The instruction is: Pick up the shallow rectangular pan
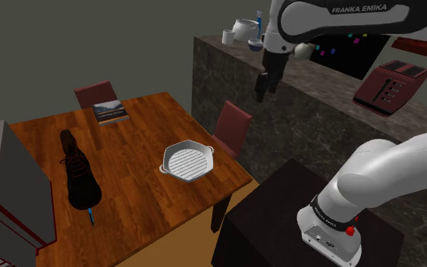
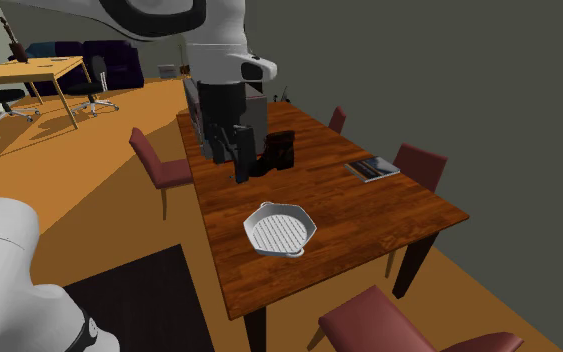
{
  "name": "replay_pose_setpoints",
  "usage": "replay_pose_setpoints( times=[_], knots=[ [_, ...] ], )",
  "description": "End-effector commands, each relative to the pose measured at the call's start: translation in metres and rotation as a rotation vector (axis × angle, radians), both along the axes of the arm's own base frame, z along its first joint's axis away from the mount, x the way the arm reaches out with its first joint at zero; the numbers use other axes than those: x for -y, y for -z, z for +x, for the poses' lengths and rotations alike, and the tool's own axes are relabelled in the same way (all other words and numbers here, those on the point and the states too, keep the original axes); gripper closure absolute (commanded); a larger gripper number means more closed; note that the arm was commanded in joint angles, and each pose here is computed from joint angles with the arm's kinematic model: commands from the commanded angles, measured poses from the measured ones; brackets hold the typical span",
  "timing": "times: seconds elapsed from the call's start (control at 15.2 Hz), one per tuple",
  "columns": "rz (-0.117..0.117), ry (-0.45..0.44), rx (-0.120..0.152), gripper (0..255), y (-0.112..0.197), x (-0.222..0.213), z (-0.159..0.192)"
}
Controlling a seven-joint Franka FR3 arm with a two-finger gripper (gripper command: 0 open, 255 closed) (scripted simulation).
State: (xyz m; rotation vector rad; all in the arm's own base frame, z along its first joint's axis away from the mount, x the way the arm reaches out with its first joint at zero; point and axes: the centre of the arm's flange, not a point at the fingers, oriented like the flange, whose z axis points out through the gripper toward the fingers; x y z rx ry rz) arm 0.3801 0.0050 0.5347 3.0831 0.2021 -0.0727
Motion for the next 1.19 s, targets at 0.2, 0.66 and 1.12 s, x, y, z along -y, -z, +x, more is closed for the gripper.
replay_pose_setpoints(
  times=[0.2, 0.66, 1.12],
  knots=[
    [0.012, -0.040, -0.020, 0, 0.051, -0.004, 0.045],
    [0.029, -0.096, -0.049, 0, 0.123, -0.012, 0.106],
    [0.045, -0.151, -0.078, 0, 0.196, -0.025, 0.165]
  ],
)
